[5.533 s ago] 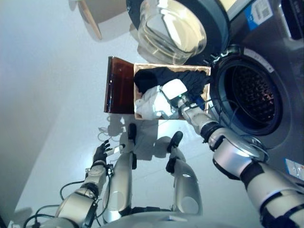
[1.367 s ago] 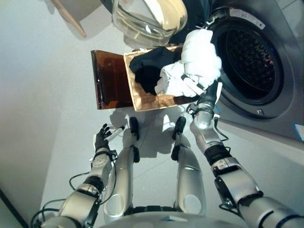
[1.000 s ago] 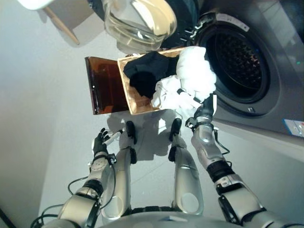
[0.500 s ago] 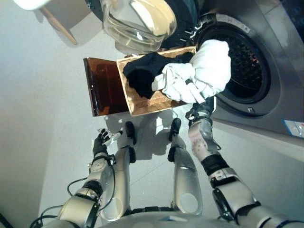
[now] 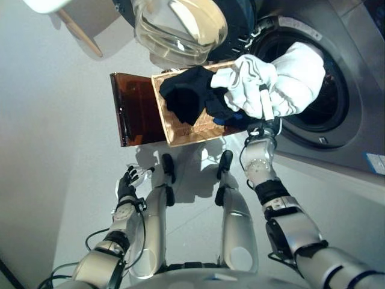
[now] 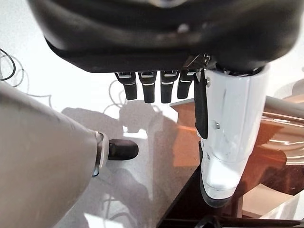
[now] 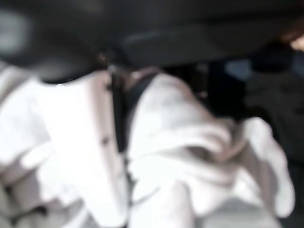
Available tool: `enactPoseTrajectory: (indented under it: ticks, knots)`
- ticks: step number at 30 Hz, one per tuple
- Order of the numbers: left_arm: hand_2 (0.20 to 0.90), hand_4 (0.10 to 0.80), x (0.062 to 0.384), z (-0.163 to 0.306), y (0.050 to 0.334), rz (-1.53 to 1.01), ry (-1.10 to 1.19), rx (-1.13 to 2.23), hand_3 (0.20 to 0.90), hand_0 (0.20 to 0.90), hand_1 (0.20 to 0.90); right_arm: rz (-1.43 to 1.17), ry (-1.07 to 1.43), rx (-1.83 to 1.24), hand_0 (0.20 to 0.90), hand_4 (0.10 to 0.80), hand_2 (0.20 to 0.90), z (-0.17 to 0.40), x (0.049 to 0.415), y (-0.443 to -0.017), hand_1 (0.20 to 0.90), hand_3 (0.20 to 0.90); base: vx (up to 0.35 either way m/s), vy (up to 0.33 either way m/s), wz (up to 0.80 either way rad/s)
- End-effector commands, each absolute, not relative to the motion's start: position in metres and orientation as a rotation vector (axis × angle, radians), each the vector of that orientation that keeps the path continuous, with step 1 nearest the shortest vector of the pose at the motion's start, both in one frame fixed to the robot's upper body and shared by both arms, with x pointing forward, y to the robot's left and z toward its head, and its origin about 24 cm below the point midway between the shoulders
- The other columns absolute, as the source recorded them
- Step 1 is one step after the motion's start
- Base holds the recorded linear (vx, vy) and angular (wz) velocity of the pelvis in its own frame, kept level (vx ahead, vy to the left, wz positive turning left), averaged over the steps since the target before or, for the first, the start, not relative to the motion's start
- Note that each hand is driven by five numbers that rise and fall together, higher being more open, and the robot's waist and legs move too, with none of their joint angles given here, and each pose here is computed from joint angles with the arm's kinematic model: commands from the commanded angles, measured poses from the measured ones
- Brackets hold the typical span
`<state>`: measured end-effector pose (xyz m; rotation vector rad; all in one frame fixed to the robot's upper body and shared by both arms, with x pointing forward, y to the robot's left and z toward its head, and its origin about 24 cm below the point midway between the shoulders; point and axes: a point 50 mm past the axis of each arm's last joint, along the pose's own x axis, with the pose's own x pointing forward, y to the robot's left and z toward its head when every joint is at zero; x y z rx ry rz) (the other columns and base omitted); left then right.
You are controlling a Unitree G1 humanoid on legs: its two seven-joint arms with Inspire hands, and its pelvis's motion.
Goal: Pick up the clothes and place them into the washing machine
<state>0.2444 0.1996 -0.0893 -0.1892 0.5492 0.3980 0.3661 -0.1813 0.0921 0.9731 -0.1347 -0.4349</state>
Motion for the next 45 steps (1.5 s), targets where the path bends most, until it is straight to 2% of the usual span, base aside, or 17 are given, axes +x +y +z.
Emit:
enactPoseTrajectory:
  ticks: [1, 18, 29, 33, 37, 45]
  knots:
    - [0.9, 0.8, 0.225, -0.102, 0.2, 0.408, 0.601, -0.183, 0.9, 0.9, 0.9, -0.441, -0.472, 1.063, 0.2, 0.3, 0.2, 0.153, 0.371, -0.215, 0.2, 0.2, 0.0, 0.0, 0.0]
    - [0.9, 0.8, 0.227, -0.102, 0.195, 0.361, 0.611, -0.189, 0.9, 0.9, 0.9, -0.562, -0.384, 1.166, 0.2, 0.3, 0.2, 0.168, 0.393, -0.242, 0.2, 0.2, 0.0, 0.0, 0.0]
    - [0.9, 0.8, 0.236, -0.097, 0.189, 0.336, 0.59, -0.19, 0.9, 0.9, 0.9, -0.636, -0.25, 1.141, 0.2, 0.3, 0.2, 0.14, 0.393, -0.243, 0.2, 0.2, 0.0, 0.0, 0.0]
    - [0.9, 0.8, 0.235, -0.097, 0.19, 0.338, 0.582, -0.192, 0.9, 0.9, 0.9, -0.644, -0.3, 1.152, 0.2, 0.3, 0.2, 0.151, 0.393, -0.252, 0.2, 0.2, 0.0, 0.0, 0.0]
    - [0.9, 0.8, 0.229, -0.099, 0.194, 0.336, 0.586, -0.186, 0.9, 0.9, 0.9, -0.676, -0.436, 1.186, 0.2, 0.3, 0.2, 0.195, 0.392, -0.279, 0.2, 0.2, 0.0, 0.0, 0.0]
    - [0.9, 0.8, 0.225, -0.102, 0.193, 0.324, 0.604, -0.178, 0.9, 0.9, 0.9, -0.679, -0.587, 1.209, 0.2, 0.3, 0.2, 0.247, 0.386, -0.302, 0.2, 0.2, 0.0, 0.0, 0.0]
